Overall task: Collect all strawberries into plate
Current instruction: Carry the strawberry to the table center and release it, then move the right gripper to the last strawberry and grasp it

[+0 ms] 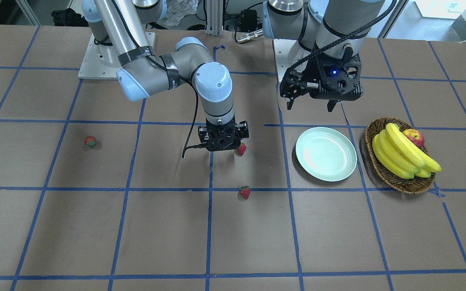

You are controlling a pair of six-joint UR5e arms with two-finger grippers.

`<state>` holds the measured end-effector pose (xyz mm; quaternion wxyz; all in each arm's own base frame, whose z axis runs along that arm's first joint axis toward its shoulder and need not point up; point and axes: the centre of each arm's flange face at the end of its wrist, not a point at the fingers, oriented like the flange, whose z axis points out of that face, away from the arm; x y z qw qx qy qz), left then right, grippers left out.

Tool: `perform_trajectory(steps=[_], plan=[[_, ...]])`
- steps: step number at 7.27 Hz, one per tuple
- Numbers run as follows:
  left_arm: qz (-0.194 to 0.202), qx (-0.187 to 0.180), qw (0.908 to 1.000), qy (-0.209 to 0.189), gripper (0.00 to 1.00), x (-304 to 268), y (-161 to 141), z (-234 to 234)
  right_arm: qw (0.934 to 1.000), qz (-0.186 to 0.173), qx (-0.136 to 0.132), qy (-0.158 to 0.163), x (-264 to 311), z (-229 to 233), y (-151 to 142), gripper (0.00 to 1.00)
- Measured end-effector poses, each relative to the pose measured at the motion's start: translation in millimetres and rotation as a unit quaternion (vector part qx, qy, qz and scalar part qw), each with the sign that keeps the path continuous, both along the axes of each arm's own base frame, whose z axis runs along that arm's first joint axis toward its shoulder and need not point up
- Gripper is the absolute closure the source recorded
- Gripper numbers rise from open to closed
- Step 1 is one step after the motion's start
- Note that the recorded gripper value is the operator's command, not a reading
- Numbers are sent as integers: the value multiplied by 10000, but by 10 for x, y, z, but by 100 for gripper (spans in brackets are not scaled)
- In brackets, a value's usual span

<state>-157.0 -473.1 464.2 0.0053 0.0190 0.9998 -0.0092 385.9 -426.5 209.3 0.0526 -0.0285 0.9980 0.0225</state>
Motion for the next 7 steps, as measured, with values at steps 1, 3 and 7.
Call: perform_trajectory(steps=[1, 3, 7], plan=[[-2, 1, 10000, 0, 0, 0, 1, -1, 9996, -100, -16, 247, -222, 143, -75, 0], [0, 4, 10000, -3, 0, 0, 1, -2, 9982, -146, 121, 574, -991, 497, -342, 0], [3, 19, 10000, -8, 0, 1, -2, -14, 9967, 237, 539, 562, -2406, 893, -556, 0]])
